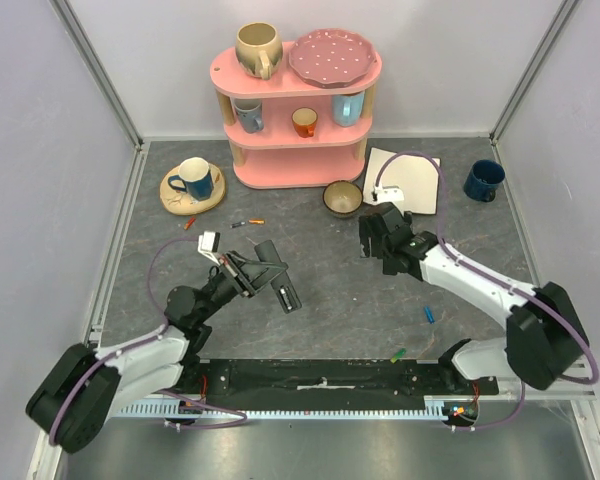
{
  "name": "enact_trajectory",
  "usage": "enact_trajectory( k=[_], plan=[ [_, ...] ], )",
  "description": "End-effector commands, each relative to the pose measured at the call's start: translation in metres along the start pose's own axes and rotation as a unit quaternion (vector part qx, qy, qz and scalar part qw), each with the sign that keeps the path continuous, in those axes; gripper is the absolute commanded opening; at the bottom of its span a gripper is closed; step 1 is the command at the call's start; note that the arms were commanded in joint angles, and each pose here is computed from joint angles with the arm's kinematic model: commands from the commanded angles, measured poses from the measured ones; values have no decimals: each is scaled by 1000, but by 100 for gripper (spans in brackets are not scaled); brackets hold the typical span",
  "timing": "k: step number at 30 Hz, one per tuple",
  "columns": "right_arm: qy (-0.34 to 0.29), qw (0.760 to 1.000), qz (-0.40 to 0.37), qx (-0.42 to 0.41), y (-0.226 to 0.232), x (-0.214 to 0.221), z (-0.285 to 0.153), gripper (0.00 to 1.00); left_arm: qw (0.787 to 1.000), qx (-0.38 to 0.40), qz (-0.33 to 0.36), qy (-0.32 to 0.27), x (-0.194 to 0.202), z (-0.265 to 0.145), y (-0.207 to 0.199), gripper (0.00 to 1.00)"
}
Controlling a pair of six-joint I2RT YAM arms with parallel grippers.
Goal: Load the batteries into the remote control
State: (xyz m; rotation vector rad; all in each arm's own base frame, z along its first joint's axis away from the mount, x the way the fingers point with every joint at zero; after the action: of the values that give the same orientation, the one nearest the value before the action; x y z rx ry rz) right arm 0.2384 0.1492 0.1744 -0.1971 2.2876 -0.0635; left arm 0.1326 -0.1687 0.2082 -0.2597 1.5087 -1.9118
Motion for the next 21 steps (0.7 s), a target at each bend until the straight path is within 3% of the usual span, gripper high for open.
enact_trajectory(
  k=[1,8,21],
  plan=[
    [-9,999,13,37,-16,-15,33,79,999,7,42,-2,4,-13,-1,2],
    [38,998,36,21,-17,-12,86,79,998,6,56,-11,5,-21,-8,2],
    [48,997,46,31,-9,-7,124,79,998,-14,63,-20,9,-33,5,2]
  ],
)
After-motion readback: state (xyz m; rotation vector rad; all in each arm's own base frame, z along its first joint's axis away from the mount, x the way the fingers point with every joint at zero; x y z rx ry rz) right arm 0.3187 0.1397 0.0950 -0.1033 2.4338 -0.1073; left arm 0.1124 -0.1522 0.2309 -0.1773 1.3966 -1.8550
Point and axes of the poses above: each gripper's point midway between its finger pads, its own z axis out along the fingers, its own y axis along the line the jaws close on, x = y × z, the point moved 9 cm from there along -z, back along the fingers, and after that the axes turned 6 degrees about -z, right-handed, at the moved point
